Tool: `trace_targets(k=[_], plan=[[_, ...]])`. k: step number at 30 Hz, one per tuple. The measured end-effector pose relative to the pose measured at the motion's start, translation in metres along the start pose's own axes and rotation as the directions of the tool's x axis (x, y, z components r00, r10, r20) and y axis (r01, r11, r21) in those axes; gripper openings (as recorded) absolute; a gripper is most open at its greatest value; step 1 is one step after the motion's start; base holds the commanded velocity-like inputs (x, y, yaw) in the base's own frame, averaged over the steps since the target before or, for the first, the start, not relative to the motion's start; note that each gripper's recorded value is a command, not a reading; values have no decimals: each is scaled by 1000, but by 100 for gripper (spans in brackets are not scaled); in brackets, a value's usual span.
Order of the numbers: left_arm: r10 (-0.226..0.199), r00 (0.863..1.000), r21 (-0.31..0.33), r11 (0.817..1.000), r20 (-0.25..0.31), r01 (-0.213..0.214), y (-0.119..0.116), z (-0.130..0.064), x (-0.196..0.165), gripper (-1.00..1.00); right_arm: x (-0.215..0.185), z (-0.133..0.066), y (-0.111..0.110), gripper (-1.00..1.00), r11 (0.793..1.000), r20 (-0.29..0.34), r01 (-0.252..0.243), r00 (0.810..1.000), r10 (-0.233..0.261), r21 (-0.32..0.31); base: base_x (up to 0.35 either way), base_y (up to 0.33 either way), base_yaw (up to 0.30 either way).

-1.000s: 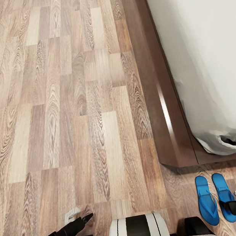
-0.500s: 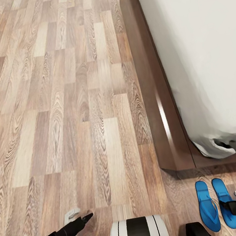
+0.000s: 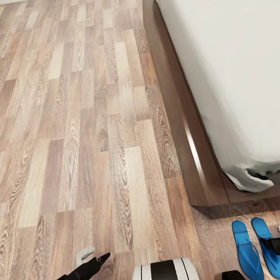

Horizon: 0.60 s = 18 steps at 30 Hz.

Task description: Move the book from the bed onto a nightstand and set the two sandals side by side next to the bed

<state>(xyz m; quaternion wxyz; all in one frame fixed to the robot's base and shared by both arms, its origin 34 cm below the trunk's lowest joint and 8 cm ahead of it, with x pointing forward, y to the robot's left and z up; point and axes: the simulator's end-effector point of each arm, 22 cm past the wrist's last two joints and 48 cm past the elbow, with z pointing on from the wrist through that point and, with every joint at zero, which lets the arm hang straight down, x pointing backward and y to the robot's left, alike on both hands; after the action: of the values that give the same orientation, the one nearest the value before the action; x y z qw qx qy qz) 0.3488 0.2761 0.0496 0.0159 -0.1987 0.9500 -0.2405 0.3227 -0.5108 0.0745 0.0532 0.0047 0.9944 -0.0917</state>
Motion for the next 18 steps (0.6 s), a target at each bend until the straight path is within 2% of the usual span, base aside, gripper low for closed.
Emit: trace_targets(k=[18], plan=[[34,998,27,999,56,-36,-24,-14,-26,100,-32,-17,-3,100,1000,71,-18,997,19,-5,0,0,0]])
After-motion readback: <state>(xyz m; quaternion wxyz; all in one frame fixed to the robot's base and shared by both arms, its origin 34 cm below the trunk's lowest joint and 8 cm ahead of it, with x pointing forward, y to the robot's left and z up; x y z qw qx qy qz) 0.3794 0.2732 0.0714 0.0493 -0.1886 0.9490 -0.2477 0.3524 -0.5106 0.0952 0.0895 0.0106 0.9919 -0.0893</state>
